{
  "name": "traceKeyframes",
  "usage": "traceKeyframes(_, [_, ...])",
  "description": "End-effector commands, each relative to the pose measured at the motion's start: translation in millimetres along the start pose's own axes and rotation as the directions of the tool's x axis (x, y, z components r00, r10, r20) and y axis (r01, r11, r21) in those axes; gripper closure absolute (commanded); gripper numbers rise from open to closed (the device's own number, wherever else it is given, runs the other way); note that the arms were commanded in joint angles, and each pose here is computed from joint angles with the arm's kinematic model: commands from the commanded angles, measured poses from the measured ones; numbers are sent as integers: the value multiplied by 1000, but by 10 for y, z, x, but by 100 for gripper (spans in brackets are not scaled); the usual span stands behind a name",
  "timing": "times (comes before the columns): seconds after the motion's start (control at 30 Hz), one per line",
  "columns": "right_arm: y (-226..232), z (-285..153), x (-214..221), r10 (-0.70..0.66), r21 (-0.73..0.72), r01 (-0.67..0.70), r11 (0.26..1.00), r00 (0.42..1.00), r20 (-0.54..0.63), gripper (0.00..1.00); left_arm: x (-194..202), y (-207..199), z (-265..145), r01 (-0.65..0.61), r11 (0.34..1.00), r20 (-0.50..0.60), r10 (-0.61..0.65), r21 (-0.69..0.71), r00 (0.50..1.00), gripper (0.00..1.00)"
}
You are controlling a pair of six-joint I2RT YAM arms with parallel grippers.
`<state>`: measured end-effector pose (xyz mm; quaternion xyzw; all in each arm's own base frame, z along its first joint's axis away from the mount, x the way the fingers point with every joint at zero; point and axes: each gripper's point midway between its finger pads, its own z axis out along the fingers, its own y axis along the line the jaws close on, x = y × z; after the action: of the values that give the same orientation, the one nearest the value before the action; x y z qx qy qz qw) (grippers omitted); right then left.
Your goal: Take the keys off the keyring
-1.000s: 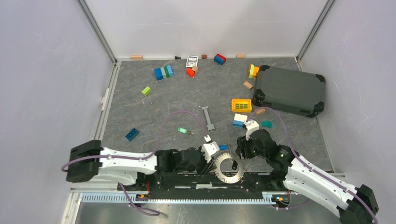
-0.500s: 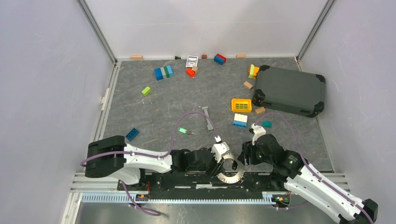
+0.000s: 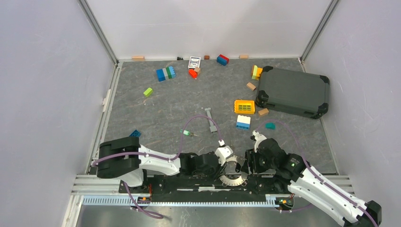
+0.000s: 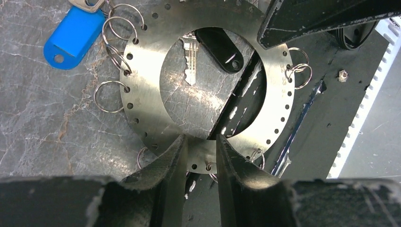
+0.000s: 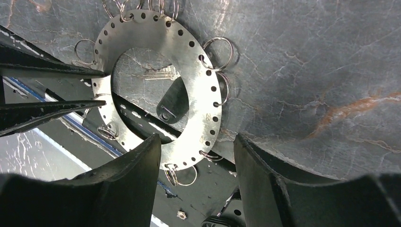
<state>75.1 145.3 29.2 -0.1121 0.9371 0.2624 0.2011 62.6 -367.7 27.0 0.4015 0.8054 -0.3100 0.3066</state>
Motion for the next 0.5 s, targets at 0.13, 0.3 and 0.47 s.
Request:
traceKeyframes(0.13, [-35,18,136,46,6,-46,999,998,-47,38,40,-56,132,81,997,-36,-82,-12,996,64])
traceKeyframes(0.3, [-12,101,233,91,-32,-94,995,994,-63,43,125,-43,137,105,994,-41,-106,-8,994,64])
traceKeyframes(0.47, [-14,184,336,137,-56,-142,988,987,-84,45,141,-45,150,103,995,-48,-104,-7,993,64])
